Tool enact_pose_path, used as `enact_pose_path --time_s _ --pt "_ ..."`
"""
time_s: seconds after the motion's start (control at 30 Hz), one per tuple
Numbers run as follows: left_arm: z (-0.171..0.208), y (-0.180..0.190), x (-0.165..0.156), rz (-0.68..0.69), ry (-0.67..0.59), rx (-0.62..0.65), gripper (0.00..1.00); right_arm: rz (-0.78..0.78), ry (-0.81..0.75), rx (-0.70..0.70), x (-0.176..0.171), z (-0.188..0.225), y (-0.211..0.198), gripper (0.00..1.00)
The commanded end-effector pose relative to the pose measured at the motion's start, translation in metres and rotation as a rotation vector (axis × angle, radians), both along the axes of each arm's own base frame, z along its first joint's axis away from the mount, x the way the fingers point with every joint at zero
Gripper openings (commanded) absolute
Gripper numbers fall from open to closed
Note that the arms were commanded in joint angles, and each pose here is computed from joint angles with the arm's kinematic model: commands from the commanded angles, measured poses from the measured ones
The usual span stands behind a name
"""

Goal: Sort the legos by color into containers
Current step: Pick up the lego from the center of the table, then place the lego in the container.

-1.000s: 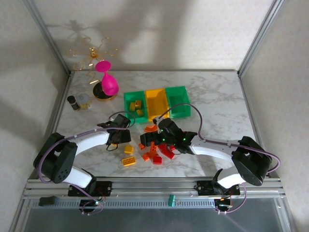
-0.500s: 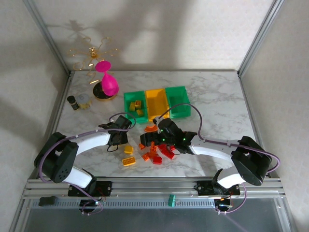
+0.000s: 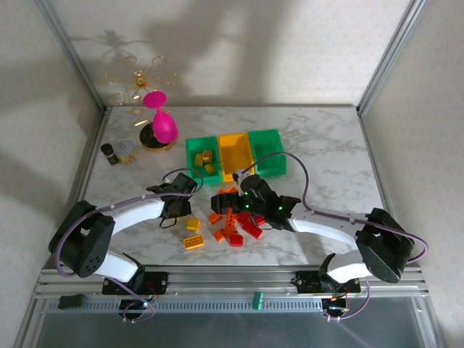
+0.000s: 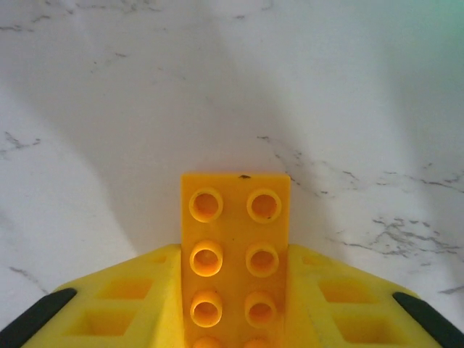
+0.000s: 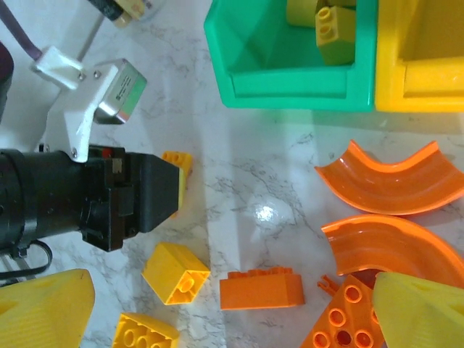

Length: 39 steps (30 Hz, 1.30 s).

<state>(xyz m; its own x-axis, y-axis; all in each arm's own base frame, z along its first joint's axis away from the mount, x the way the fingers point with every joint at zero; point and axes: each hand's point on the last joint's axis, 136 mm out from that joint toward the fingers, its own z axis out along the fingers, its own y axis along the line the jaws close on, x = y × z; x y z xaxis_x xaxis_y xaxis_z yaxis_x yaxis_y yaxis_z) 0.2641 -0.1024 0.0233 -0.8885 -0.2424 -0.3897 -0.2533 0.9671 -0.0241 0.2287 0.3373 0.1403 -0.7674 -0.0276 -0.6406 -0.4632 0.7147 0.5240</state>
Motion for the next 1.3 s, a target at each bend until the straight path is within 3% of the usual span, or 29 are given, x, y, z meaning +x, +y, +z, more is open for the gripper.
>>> enact_pose_path --time_s 0.0,0.27,0.47,0.63,0.9,1.07,1.27 --pt "0.033 -0.004 0.017 0.025 -0.085 -0.013 0.30 -0.059 -0.008 0.032 0.010 0.013 -0.012 0.99" --pt "0.104 -0.034 0.067 0.009 -0.236 -0.094 0.30 -0.142 -0.023 0.033 0.025 0.019 -0.034 0.99" --pt "0.130 -0.057 0.106 -0.008 -0.297 -0.116 0.30 -0.206 0.008 0.028 0.037 0.011 -0.047 0.99" --pt "0.124 -0.073 0.138 -0.019 -0.297 -0.092 0.30 -0.236 0.008 0.045 0.045 0.012 -0.055 0.99" --pt "0.082 -0.086 0.177 -0.044 -0.238 0.007 0.33 -0.237 0.003 0.045 0.056 0.012 -0.060 0.99" --pt "0.073 -0.089 0.187 -0.060 -0.212 0.038 0.49 -0.233 -0.014 0.047 0.059 0.017 -0.060 0.99" --pt "0.087 -0.087 0.181 -0.066 -0.227 0.040 0.54 -0.205 -0.053 0.052 0.058 0.027 -0.058 0.99"
